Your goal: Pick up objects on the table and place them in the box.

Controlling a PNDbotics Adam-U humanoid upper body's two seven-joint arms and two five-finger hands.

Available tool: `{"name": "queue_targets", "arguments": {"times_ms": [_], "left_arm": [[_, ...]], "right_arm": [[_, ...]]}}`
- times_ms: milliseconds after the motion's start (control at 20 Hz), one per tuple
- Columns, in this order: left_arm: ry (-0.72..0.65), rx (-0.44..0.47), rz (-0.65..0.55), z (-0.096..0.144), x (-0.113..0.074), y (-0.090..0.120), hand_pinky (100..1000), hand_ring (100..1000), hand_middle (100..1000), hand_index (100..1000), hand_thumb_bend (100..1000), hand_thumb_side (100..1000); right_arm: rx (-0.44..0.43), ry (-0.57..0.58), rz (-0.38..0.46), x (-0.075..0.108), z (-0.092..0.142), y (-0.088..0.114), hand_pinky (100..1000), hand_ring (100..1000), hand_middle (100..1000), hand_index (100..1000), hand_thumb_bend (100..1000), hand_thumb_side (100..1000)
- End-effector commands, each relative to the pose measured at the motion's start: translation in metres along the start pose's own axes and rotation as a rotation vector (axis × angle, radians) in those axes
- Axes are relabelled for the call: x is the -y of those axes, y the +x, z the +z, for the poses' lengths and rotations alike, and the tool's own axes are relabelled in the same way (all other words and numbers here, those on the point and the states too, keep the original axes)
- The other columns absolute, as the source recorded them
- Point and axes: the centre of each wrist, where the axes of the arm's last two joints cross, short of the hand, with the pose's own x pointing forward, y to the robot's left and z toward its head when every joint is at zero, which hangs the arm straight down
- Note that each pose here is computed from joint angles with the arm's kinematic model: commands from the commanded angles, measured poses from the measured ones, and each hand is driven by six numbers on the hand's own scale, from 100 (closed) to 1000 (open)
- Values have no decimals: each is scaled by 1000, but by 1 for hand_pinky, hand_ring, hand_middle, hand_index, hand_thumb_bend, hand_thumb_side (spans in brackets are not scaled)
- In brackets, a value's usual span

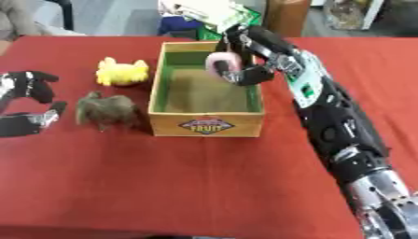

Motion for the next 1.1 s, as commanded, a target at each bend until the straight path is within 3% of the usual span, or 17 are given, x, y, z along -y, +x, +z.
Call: {"name": "queue_targets", "arguments": {"times_ms": [50,100,150,250,350,500,600,650,750,1100], "left_arm": [[8,30,-31,-3,-12,8,617,562,513,781,309,236],[8,30,-33,-3,-13,8,617,562,513,781,309,236],[8,29,-35,-4,-13,8,617,563,514,781,310,236],[7,26,-40,-4,-13,7,617,564,515,781,311,237],[8,24,-48,-4,-14,7,619,565,516,781,313,238],[9,18,-66,-5,-17,6,621,569,520,781,317,239],[10,11,-88,-7,-20,4,623,572,523,780,319,240],[8,7,-99,-8,-21,3,626,577,528,781,320,242],[-3,-2,-128,-13,-24,1,633,585,536,783,331,245],[-118,-21,-279,-34,-25,-7,676,632,595,803,444,265]], "right_arm": [[22,57,72,11,-8,2,527,577,697,808,181,573],[21,77,88,11,-8,2,557,615,726,824,224,594],[19,91,101,11,-8,2,659,749,807,857,335,635],[22,92,122,13,-8,3,746,833,875,878,395,641],[21,69,130,15,-7,4,772,868,900,884,388,616],[16,9,126,19,-2,3,740,839,868,867,300,563],[1,-54,110,23,2,3,674,769,804,837,100,455],[-13,-85,94,25,4,3,621,725,763,800,100,403],[-35,-146,57,30,7,4,602,705,738,786,100,369],[8,-285,-30,59,3,20,589,687,710,767,100,329]]}}
